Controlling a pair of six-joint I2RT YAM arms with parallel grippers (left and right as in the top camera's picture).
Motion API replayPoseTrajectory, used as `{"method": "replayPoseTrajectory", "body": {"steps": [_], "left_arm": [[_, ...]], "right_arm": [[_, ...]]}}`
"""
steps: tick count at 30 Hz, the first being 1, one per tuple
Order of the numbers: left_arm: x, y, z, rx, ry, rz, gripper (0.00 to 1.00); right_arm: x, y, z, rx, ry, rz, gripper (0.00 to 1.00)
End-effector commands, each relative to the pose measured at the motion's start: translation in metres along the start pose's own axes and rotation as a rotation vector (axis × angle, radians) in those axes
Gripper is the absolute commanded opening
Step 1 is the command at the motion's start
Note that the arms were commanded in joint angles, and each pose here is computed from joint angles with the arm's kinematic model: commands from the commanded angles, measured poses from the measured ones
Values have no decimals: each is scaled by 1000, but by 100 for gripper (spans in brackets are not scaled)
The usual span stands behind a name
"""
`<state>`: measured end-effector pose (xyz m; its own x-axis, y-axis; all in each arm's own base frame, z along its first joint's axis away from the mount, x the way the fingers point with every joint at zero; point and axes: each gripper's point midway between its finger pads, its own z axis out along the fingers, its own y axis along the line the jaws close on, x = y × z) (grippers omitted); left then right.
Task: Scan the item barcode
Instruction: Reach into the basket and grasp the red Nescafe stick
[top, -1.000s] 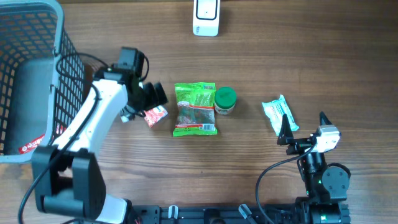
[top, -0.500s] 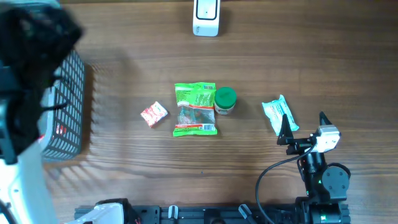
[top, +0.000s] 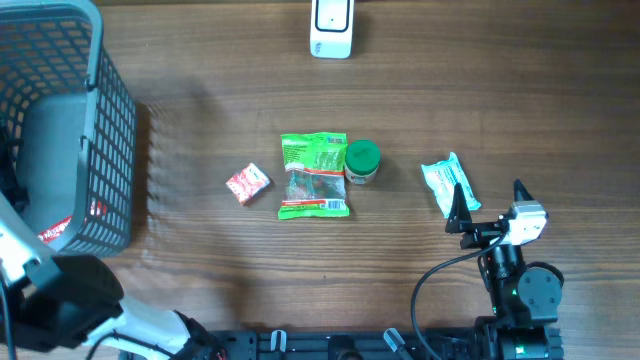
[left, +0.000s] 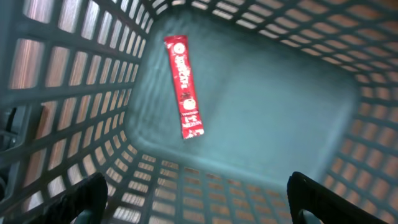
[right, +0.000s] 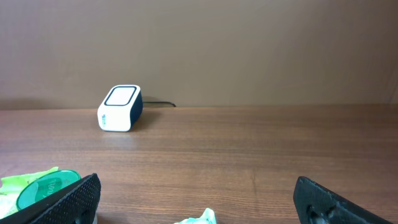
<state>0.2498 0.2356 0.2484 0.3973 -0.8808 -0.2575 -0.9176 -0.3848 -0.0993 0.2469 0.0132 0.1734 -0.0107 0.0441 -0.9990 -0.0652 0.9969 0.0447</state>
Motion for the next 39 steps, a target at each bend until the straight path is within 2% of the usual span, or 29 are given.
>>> {"method": "replayPoseTrajectory", "body": {"steps": [1, 11, 18, 21, 24, 27, 28, 29, 34, 39], "left_arm": [[1, -3, 34, -105, 7, -61, 89], [13, 22, 151, -228, 11, -100, 90], [24, 29, 203, -187, 0, -119, 98], [30, 34, 219, -180, -1, -120, 98], [35, 40, 234, -166, -5, -122, 79], [40, 47, 244, -165, -1, -123, 38], [41, 48, 246, -168, -1, -122, 12], [41, 49, 246, -170, 0, -122, 4], [39, 34, 237, -120, 17, -91, 4], [29, -29, 170, 143, 91, 34, 4]], "right_arm": [[-2, -1, 0, 9, -9, 8, 100], [-2, -1, 0, 9, -9, 8, 100], [-2, -1, 0, 10, -8, 8, 100], [-2, -1, 0, 10, -8, 8, 99], [-2, -1, 0, 9, -8, 8, 100], [-2, -1, 0, 9, -9, 8, 100], [-2, -1, 0, 9, -9, 8, 100], [-2, -1, 0, 10, -8, 8, 100], [-2, -1, 0, 10, -8, 8, 100], [-2, -1, 0, 9, -9, 8, 100]]}}
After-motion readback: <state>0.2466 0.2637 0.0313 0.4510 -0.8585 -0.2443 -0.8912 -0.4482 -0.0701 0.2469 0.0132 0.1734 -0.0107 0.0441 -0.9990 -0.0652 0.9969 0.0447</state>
